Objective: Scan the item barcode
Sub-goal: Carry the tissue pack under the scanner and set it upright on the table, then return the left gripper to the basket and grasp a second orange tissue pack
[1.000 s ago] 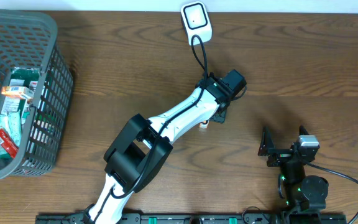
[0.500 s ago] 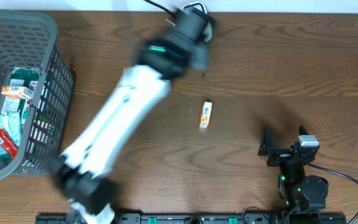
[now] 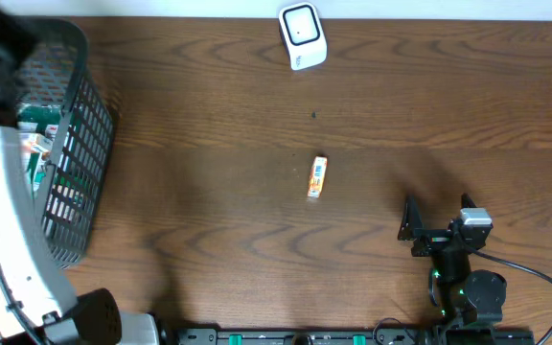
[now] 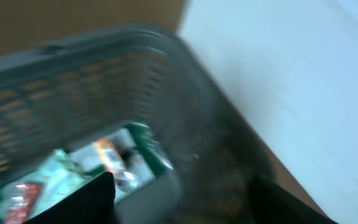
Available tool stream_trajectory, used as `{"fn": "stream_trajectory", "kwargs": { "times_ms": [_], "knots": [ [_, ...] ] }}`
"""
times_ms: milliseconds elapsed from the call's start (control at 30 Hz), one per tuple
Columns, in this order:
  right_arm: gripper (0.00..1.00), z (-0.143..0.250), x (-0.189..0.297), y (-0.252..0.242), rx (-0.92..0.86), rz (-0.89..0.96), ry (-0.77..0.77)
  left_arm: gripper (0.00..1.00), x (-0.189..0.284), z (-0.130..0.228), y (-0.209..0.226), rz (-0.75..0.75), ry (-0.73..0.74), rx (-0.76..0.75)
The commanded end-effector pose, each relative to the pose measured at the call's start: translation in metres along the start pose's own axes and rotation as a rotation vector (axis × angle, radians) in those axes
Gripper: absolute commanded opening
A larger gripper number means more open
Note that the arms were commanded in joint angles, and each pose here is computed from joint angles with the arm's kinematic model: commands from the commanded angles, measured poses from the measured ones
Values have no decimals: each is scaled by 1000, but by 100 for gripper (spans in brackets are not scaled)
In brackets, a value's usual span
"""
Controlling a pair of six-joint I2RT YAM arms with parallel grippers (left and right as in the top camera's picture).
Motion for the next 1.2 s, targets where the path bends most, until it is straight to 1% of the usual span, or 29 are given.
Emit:
{"fn": "stream_trajectory", "kwargs": {
  "times_ms": [0, 133, 367, 400, 667, 700, 967, 1033, 1167],
  "knots": [
    [99, 1, 0, 2, -14, -12, 4, 70, -32, -1, 29, -113, 57, 66],
    [99, 1, 0, 2, -14, -12, 4, 70, -66, 9, 49, -203, 147, 76],
    [99, 1, 0, 2, -14, -12, 4, 70, -137, 40, 73, -327, 326, 67],
    [99, 1, 0, 2, -14, -12, 4, 70, -154, 48, 80, -352, 363, 66],
    [99, 1, 0, 2, -14, -12, 4, 70, -216, 89, 98, -425, 506, 52],
    [99, 1, 0, 2, -14, -12, 4, 70, -227, 98, 100, -437, 533, 46],
    [99, 1, 0, 2, -14, -12, 4, 70, -262, 125, 107, -462, 589, 35],
    [99, 1, 0, 2, -14, -12, 4, 69, -268, 131, 109, -467, 602, 32],
    [99, 1, 0, 2, -14, -12, 4, 46, -275, 140, 111, -477, 626, 27]
  ]
}}
Point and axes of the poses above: each gripper's point midway between its finger pads, its own x axis back along the fingers, its own y axis along the line the jaws close on, z = x × y, the point moved 9 cm from there along x, back along the fingers, and after that the axes turned 4 degrees about -x, right-handed, at the moved point
